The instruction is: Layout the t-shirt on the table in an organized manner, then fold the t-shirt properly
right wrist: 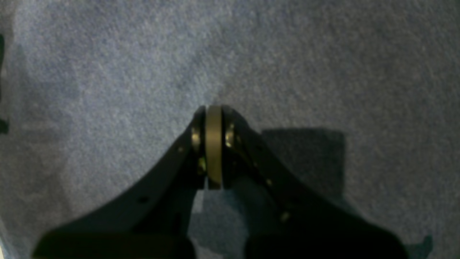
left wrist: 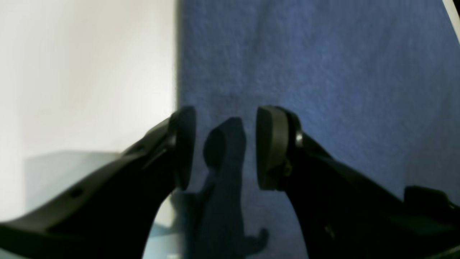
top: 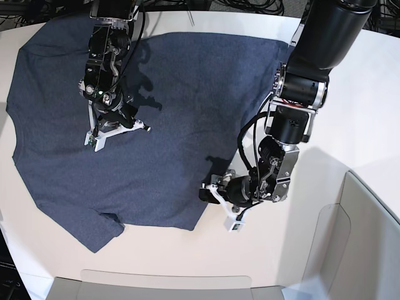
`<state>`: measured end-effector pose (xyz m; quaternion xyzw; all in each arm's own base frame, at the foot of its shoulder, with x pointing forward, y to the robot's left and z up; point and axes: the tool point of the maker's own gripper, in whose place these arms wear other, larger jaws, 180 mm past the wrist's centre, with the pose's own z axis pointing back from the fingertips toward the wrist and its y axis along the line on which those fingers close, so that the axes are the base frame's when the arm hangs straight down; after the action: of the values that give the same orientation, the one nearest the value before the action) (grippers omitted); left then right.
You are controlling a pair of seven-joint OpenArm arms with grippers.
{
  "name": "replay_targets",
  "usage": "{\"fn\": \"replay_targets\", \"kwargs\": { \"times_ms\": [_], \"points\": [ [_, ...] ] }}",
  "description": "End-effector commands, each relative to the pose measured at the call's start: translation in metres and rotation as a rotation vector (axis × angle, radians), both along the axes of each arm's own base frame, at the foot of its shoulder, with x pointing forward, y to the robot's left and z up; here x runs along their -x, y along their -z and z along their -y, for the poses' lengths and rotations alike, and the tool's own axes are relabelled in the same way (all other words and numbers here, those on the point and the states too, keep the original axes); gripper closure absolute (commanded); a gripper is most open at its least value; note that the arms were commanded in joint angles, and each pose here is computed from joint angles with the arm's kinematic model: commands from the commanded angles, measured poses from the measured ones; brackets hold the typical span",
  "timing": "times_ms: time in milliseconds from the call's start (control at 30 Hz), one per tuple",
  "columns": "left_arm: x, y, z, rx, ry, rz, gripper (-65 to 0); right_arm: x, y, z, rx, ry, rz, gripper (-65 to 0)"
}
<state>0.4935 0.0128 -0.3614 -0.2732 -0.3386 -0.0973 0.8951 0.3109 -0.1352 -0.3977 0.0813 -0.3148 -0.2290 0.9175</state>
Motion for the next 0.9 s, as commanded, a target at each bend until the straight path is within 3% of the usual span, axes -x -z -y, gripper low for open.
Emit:
{"fn": "replay_targets", "kwargs": {
  "times_ms": [0,133,500,567,667,767,867],
  "points": [
    [-0.019,-0.025,-0.004,-0.004,-0.013,0.072,-27.3,0.008,0.005,-0.005,-0.018,-0.010,-0.043,0.0],
    [-0.010,-0.008,-0.008,-0.061,0.000,0.061,-27.3,0.008,0.005,-0.005,-0.018,-0.010,-0.043,0.0],
    [0.009,0.012,0.007,-0.040,0.022,0.011,-26.7,0.006,0.004,-0.005,-0.018,-0.010,-0.040,0.0],
    [0.009,0.011,0.011,-0.036,0.026,0.011,-21.8,0.006,0.004,-0.005,-0.018,-0.010,-0.040,0.0],
    [0.009,0.010,0.015,-0.028,0.029,0.011,-1.4,0.007,0.005,-0.005,-0.018,-0.010,-0.042,0.0],
    [0.006,0.003,0.018,-0.022,0.032,0.029,-0.2,0.008,0.005,-0.005,-0.018,-0.010,-0.043,0.0],
    [-0.003,-0.027,0.025,-0.012,0.051,0.113,0.0,0.008,0.005,-0.003,-0.013,-0.010,-0.043,0.0]
  ]
}}
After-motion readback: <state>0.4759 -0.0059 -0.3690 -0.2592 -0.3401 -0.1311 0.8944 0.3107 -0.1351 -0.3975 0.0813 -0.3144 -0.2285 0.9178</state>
